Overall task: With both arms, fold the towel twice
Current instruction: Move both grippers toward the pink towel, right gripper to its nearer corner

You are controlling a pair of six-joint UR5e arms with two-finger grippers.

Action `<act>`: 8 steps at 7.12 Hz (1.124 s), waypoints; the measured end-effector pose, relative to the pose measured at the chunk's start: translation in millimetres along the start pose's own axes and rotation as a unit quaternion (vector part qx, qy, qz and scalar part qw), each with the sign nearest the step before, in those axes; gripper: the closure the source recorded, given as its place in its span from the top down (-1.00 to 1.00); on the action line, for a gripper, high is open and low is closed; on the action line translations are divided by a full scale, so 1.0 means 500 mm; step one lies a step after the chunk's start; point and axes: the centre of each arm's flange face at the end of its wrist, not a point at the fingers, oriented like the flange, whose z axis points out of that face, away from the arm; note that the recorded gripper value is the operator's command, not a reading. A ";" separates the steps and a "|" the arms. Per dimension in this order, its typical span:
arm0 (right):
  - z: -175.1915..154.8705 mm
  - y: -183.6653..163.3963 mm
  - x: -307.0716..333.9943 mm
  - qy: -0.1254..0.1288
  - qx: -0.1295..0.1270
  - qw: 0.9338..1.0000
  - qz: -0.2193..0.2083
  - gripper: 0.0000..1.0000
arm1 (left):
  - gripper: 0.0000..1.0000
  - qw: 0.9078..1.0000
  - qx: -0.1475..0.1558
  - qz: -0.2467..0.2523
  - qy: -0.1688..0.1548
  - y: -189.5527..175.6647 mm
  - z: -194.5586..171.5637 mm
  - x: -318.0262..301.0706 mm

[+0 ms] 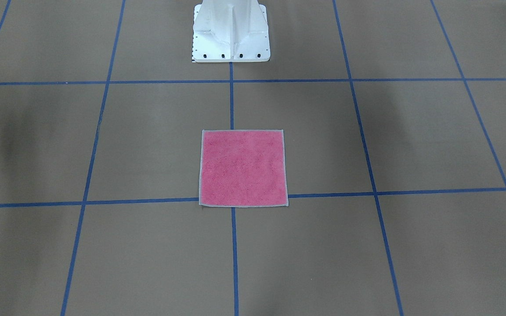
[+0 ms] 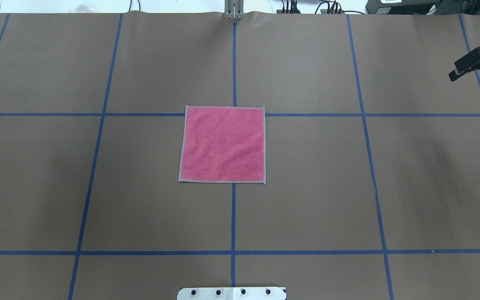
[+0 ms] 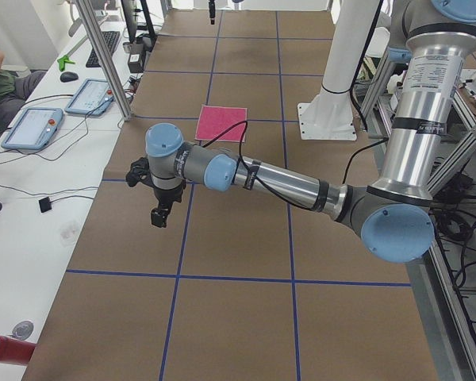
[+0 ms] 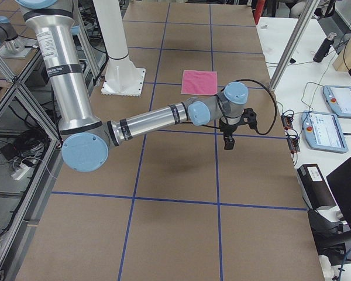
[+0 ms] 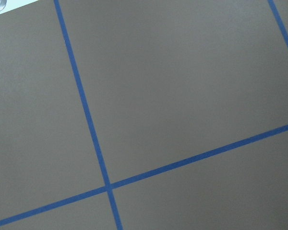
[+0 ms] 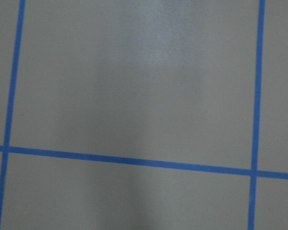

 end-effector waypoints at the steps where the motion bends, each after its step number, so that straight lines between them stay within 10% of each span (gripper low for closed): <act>1: 0.017 -0.023 -0.065 -0.014 -0.004 1.000 -0.017 1.00 | 1.00 1.000 0.003 -0.016 0.013 -0.023 0.035 0.067; 8: 0.154 0.053 -0.477 -0.137 0.015 0.978 0.159 0.98 | 1.00 0.959 0.005 -0.228 0.168 -0.031 0.202 0.504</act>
